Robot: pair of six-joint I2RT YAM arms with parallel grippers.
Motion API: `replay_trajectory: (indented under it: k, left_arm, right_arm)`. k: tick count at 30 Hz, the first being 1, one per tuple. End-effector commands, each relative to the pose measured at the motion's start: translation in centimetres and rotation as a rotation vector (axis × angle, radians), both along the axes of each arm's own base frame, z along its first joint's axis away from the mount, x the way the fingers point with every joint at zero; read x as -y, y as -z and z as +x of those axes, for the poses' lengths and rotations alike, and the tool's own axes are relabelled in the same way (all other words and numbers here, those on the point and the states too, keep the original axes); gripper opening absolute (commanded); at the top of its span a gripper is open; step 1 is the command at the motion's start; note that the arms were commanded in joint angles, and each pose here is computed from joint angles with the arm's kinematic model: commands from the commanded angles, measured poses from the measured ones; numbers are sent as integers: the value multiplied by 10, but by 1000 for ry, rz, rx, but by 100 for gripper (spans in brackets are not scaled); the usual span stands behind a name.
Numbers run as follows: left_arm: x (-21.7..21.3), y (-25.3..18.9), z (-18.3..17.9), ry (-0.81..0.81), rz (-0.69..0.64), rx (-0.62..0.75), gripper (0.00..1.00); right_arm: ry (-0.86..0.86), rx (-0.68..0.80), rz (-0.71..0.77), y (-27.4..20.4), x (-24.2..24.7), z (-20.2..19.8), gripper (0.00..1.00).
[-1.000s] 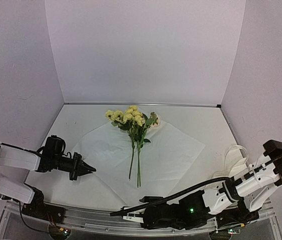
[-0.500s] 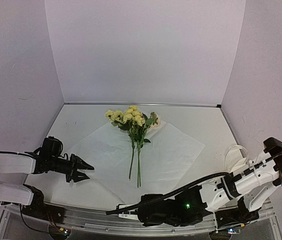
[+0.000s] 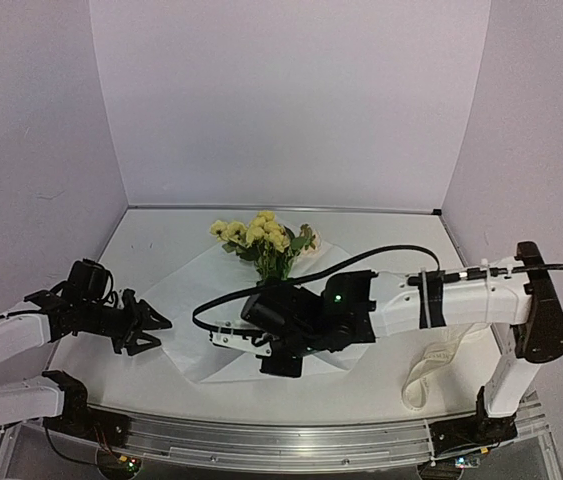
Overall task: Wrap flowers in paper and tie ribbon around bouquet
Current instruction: Fold the bottom corner of the flattened wrapping paper at the center of the board.
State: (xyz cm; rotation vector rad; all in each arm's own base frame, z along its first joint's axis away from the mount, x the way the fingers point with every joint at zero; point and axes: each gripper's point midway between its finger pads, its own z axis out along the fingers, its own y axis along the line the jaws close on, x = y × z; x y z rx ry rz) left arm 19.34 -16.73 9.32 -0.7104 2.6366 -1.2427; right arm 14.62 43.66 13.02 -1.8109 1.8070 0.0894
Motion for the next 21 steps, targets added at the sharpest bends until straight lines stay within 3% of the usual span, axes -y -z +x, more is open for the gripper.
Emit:
replay_trajectory:
  k: [1,13,21]
  left_arm:
    - [-10,-18,12,10,87,112,50]
    - [-1,-66,36,104,164,350,39]
    - [58,-59,36,285,147,417,34]
  right_arm:
    - [-2,-48,-67,11,-7,30,0]
    - [158,-54,-60,42,-25,129,0]
    - [232,-29,-61,53,-24,172,0]
